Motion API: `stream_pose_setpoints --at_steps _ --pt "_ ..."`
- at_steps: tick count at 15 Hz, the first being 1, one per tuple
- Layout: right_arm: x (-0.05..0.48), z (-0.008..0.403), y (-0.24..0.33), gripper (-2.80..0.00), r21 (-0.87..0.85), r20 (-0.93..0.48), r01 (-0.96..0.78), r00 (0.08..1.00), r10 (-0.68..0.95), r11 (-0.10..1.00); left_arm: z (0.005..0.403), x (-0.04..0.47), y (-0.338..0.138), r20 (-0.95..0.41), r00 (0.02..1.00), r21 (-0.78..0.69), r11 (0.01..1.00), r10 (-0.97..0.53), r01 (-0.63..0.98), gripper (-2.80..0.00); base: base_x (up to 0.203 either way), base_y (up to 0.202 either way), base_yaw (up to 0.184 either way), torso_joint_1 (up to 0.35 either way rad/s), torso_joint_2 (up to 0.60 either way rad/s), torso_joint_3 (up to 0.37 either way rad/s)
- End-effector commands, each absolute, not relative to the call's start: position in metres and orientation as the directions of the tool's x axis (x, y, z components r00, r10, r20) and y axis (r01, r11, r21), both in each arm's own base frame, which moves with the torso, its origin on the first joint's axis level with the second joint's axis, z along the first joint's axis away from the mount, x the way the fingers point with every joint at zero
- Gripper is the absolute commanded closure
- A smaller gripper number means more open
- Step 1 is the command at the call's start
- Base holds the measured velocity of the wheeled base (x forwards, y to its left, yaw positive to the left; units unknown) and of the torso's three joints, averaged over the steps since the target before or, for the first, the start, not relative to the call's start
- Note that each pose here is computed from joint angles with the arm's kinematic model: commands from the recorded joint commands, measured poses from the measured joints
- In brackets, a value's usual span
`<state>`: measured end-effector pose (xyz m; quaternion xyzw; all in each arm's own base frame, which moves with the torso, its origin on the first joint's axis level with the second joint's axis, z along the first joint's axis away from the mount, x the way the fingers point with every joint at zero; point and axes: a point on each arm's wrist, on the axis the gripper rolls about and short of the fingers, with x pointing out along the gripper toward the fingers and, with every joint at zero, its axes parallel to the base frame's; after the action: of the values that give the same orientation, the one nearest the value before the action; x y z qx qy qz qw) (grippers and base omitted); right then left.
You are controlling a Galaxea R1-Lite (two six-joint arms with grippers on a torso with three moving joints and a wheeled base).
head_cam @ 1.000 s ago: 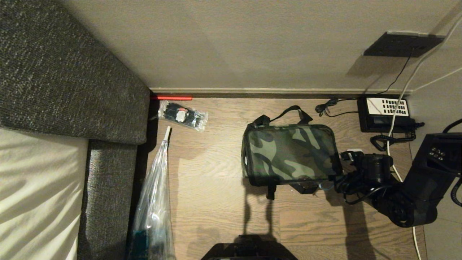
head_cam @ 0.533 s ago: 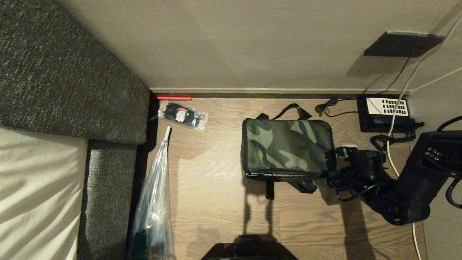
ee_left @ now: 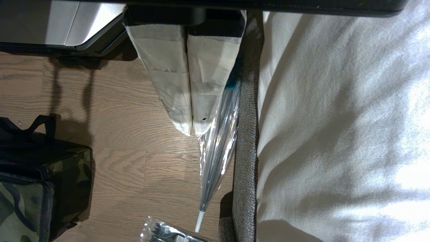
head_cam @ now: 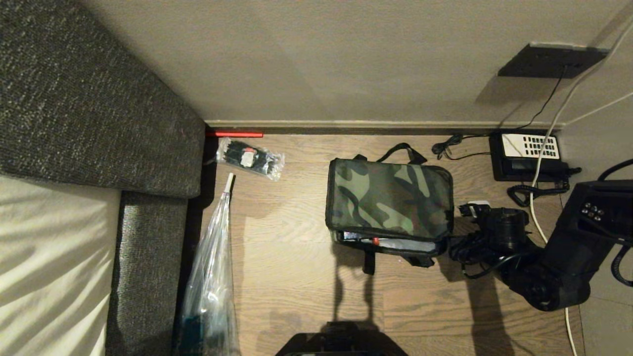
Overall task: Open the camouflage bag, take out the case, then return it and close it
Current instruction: Open the top of the storage box
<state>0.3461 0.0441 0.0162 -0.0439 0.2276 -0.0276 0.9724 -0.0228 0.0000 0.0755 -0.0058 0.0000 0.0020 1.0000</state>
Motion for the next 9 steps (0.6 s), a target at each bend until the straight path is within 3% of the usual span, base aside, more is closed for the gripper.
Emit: stream_pose_setpoints --at_steps 1,3,9 --pt "0.343 0.02 0.035 -2.8 -0.095 -0.436 0.051 0.896 -0.087 0.994 0.075 -0.023 0.0 0.0 1.0 -0.012 1.0 0.005 -0.005 0.0 0.0 0.0 0.0 0.0 0.0 0.0" --pt "0.34 0.024 0.028 -2.8 -0.084 -0.437 0.049 0.896 -0.081 0.995 0.075 -0.023 0.0 0.0 1.0 -0.012 1.0 0.005 -0.005 0.0 0.0 0.0 0.0 0.0 0.0 0.0" --pt "0.312 0.057 -0.008 -2.8 0.094 -0.411 -0.167 0.891 0.191 0.981 0.075 -0.023 0.0 0.0 1.0 -0.012 1.0 0.005 -0.005 0.0 0.0 0.0 0.0 0.0 0.0 0.0"
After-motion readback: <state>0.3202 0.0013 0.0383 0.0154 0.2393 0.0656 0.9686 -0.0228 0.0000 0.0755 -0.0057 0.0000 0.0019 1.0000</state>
